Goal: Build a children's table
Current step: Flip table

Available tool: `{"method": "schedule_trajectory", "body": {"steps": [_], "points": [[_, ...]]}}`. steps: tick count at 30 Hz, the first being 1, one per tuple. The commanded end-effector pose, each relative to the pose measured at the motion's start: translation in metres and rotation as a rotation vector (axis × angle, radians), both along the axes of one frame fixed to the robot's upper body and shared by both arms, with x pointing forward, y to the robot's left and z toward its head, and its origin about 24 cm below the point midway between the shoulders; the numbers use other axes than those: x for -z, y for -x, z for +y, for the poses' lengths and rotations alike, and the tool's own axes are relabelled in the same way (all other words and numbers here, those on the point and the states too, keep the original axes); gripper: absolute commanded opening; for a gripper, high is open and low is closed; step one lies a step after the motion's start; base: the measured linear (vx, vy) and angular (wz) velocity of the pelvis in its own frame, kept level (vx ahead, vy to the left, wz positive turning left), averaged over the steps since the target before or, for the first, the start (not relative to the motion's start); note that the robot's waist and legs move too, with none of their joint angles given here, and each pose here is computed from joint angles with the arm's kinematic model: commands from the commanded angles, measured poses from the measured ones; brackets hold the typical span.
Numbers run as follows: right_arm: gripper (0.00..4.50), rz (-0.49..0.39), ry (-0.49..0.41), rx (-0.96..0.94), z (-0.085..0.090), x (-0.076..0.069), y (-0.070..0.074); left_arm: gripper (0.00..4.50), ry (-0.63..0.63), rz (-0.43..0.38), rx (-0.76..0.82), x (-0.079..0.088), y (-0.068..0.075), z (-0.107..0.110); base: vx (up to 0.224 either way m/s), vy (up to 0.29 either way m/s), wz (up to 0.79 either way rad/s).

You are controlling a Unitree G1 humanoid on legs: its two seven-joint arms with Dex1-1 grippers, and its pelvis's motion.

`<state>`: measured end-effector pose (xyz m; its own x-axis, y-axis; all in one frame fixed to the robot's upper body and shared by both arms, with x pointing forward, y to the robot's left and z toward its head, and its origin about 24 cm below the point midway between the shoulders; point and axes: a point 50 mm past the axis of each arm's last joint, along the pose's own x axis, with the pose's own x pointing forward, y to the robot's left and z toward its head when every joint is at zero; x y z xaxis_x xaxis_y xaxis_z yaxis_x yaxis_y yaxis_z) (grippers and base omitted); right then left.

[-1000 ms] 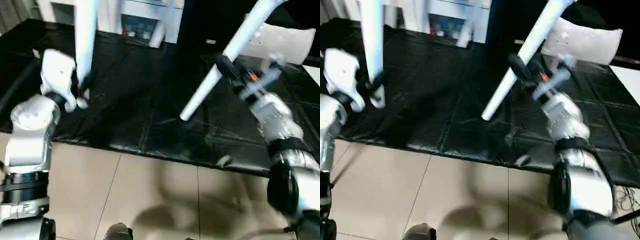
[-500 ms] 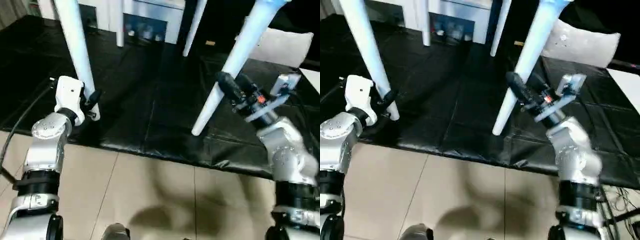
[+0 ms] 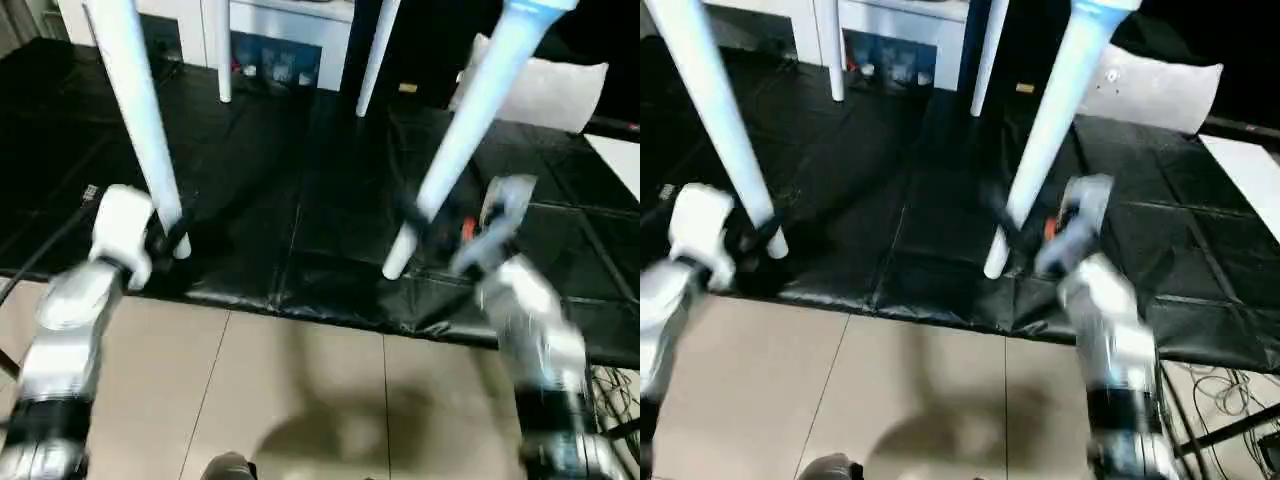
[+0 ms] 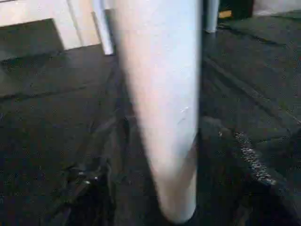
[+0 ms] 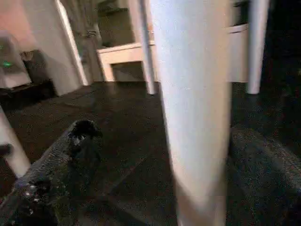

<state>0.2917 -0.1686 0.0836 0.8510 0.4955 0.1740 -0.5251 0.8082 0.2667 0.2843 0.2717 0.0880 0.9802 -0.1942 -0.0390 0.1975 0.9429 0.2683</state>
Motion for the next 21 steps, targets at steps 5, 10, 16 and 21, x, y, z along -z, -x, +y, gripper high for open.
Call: {"method": "schedule_trajectory", "body": {"steps": [5,10,16,21], "points": [[4.5,-0.088,-0.042,0.205,-0.032,-0.01,0.043,3.35,0.147,-0.183,0.023,-0.026,0.038,0.0,0.0,0.0,0.0],[4.5,-0.029,-0.038,0.13,-0.026,-0.006,0.074,3.47,0.266,-0.057,0.242,-0.011,0.069,-0.042,0.0,0.0,0.0],[4.5,0.115,0.033,-0.168,-0.013,0.015,0.096,3.47,0.279,0.204,0.501,0.023,0.094,-0.079,0.0,0.0,0.0],[4.5,0.238,0.199,-0.52,-0.012,0.053,0.11,3.47,0.146,0.468,0.556,0.075,0.098,-0.083,0.0,0.0,0.0]]}}
